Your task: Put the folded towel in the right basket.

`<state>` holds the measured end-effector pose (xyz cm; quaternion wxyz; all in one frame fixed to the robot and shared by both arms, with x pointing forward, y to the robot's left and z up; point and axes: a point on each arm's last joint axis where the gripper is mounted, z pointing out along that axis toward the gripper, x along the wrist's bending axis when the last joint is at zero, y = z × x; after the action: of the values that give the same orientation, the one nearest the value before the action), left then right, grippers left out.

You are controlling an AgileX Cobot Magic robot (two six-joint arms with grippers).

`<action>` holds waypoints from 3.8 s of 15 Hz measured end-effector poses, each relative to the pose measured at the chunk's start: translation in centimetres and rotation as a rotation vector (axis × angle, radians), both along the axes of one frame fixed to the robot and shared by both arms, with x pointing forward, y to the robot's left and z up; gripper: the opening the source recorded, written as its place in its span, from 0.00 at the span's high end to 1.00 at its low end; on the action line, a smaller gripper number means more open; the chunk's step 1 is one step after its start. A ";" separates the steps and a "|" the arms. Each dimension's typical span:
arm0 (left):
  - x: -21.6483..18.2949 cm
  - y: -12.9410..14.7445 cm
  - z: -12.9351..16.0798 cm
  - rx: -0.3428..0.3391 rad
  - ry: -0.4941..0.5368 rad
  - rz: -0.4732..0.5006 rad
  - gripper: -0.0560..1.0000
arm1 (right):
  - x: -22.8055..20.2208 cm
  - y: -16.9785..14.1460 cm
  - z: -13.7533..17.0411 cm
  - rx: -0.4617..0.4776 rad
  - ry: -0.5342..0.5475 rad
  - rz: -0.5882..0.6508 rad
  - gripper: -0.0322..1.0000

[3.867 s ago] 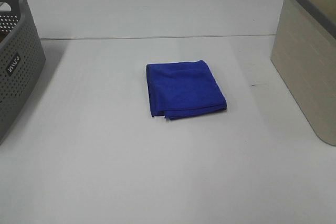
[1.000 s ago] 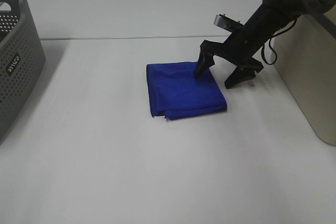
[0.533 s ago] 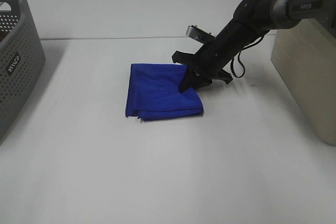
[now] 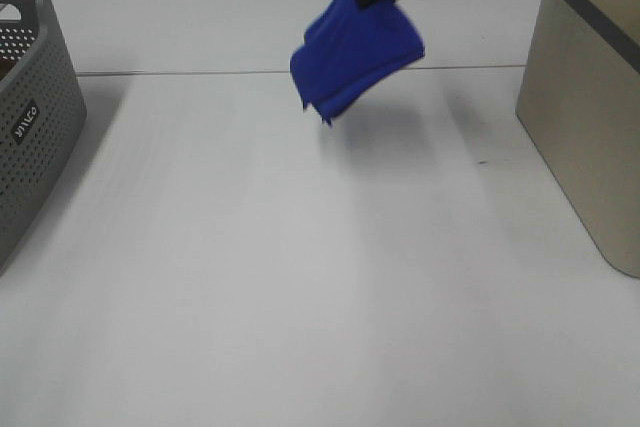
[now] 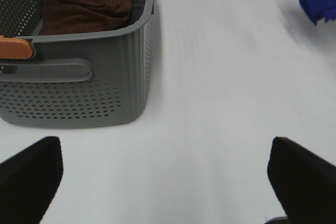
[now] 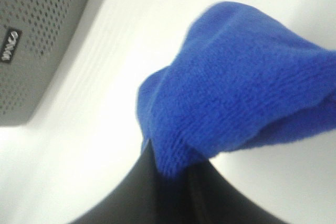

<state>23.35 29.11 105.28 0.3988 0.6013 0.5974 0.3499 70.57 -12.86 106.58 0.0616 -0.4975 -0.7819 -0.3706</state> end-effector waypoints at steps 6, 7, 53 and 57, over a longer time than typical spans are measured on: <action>0.0 0.2 0.0 0.021 0.001 0.014 0.01 | -3.8 -20.6 14.6 -0.261 -0.338 -0.541 0.88; 0.0 0.2 0.0 0.026 0.001 0.017 0.01 | -4.6 -23.6 14.7 -0.298 -0.326 -0.620 0.88; 0.0 0.4 0.0 0.035 0.002 0.028 0.02 | -47.3 -16.9 -1.3 -0.283 -0.590 -0.657 0.02; 0.0 0.4 0.0 0.035 0.002 0.028 0.02 | -47.3 -16.9 -1.3 -0.282 -0.593 -0.657 0.02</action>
<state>23.34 29.48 105.26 0.3825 0.6003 0.6000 0.3652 23.26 -29.73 105.33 -0.3537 -0.5950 -0.6094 -0.3867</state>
